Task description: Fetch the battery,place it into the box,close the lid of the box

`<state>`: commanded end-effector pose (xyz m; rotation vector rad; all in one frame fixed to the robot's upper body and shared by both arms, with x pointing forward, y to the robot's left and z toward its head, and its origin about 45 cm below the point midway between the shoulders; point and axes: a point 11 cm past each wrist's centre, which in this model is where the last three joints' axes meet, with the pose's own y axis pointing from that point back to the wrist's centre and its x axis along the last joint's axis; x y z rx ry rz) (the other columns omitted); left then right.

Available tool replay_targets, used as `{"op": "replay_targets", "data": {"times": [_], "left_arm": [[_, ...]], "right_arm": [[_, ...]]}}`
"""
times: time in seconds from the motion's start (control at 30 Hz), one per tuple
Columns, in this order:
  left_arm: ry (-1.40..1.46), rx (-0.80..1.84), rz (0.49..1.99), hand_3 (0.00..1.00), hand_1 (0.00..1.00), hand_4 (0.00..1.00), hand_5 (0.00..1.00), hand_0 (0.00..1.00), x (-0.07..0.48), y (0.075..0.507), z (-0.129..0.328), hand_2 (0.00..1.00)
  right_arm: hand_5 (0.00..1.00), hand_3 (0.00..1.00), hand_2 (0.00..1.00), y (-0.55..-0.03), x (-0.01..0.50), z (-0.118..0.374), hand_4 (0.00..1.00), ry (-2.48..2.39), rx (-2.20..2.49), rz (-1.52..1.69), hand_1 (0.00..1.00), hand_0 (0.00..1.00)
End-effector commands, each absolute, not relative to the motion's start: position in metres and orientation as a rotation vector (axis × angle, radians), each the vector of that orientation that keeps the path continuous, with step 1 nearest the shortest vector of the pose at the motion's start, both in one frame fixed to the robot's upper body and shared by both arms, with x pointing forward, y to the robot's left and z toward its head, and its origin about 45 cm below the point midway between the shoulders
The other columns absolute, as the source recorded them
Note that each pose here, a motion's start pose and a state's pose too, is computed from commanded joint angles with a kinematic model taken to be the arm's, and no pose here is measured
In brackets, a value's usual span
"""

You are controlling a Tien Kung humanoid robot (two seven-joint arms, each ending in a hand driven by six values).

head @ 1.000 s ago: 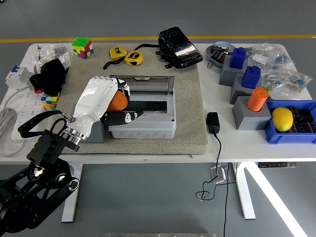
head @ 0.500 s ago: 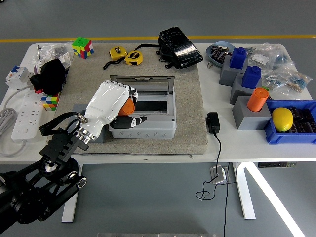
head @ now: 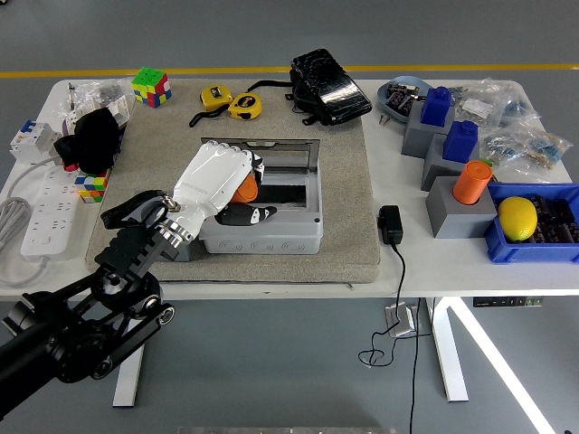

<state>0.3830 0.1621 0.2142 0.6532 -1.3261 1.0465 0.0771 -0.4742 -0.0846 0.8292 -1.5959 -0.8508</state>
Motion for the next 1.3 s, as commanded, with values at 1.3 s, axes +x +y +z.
{"op": "replay_targets", "data": {"times": [1.3], "left_arm": [[-1.39,0.604,0.944,0.064,0.002,0.808,0.121,0.019,0.395,0.124,0.197,0.064]], "right_arm": [[0.998,0.865,0.817,-0.474,0.078,-0.084,0.998,-1.581,0.832,-0.842,0.852,0.851]]}}
